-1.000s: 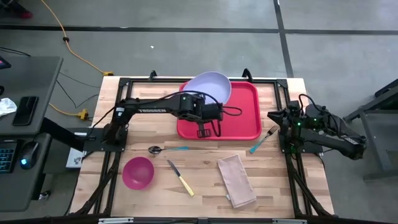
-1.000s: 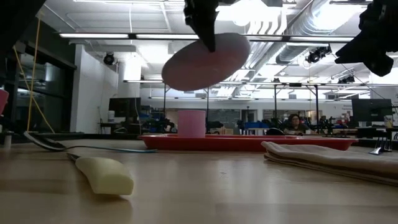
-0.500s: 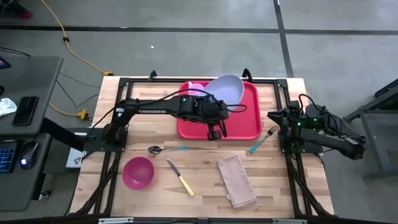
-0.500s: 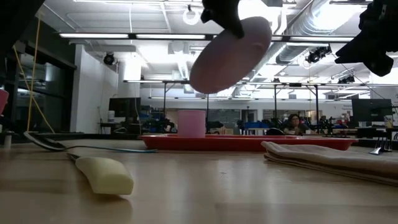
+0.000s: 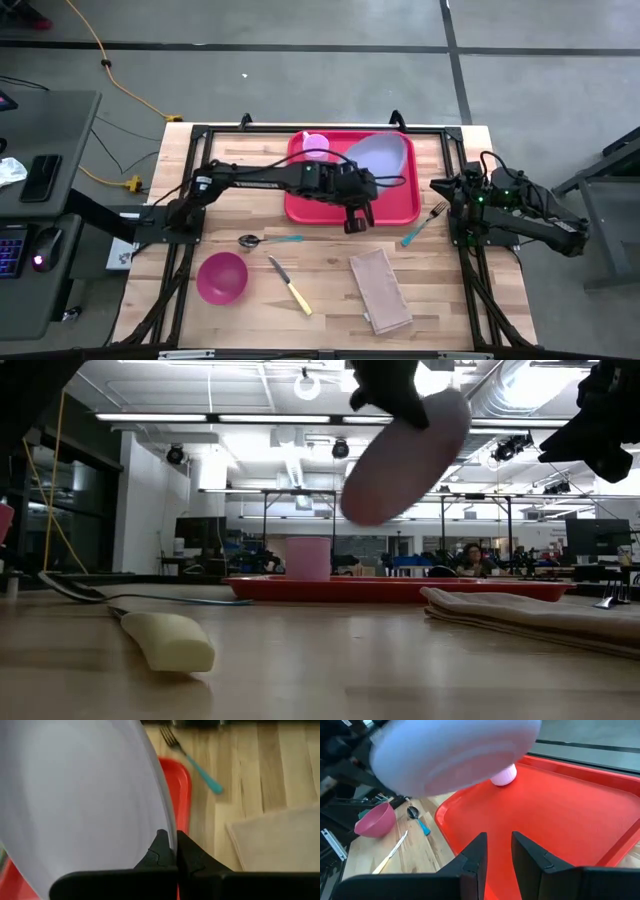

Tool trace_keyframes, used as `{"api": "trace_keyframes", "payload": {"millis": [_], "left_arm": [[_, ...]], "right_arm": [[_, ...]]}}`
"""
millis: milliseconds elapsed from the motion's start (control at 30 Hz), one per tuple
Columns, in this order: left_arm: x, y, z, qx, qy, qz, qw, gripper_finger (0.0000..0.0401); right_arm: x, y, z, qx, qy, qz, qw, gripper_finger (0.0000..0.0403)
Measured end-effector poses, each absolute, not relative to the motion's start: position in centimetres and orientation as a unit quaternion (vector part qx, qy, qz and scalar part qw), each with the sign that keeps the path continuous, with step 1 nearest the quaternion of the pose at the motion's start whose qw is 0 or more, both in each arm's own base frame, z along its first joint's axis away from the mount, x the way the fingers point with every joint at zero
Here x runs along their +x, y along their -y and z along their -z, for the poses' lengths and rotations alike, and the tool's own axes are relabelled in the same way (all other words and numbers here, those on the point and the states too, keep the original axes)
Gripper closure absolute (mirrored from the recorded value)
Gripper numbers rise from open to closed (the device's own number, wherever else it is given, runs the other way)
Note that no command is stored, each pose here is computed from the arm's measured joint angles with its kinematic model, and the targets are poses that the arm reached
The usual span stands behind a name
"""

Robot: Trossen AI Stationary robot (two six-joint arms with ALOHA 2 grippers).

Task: Set up tray
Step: Put the purple plate under the pink mug on the red tray

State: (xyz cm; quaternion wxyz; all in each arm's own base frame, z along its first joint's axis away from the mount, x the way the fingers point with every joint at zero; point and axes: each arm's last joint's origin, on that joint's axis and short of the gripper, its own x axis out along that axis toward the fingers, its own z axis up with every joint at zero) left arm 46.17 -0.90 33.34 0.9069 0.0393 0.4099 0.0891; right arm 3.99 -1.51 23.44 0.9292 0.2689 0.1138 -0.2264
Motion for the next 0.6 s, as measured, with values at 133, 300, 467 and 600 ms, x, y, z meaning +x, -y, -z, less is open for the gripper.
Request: {"api": "trace_keyframes", "payload": {"millis": [133,300,467,600], "left_arm": [[46.8,1.0,-32.3,0.044,-0.419,-0.083,0.903,0.0383],[47.4,1.0,-31.5,0.051,-0.421,-0.08,0.902,0.0383],[48.0,1.0,-30.0,0.063,-0.435,-0.075,0.895,0.0383],[48.5,0.7,-29.0,0.074,-0.444,-0.071,0.89,0.0383]], "right_arm": [[4.0,1.5,-23.5,0.269,-0.113,0.226,0.929,0.0336],[4.0,1.5,-23.5,0.269,-0.113,0.227,0.929,0.0336],[4.0,1.5,-23.5,0.269,-0.113,0.226,0.929,0.0336],[4.0,1.5,-23.5,0.269,-0.114,0.226,0.929,0.0336]]}}
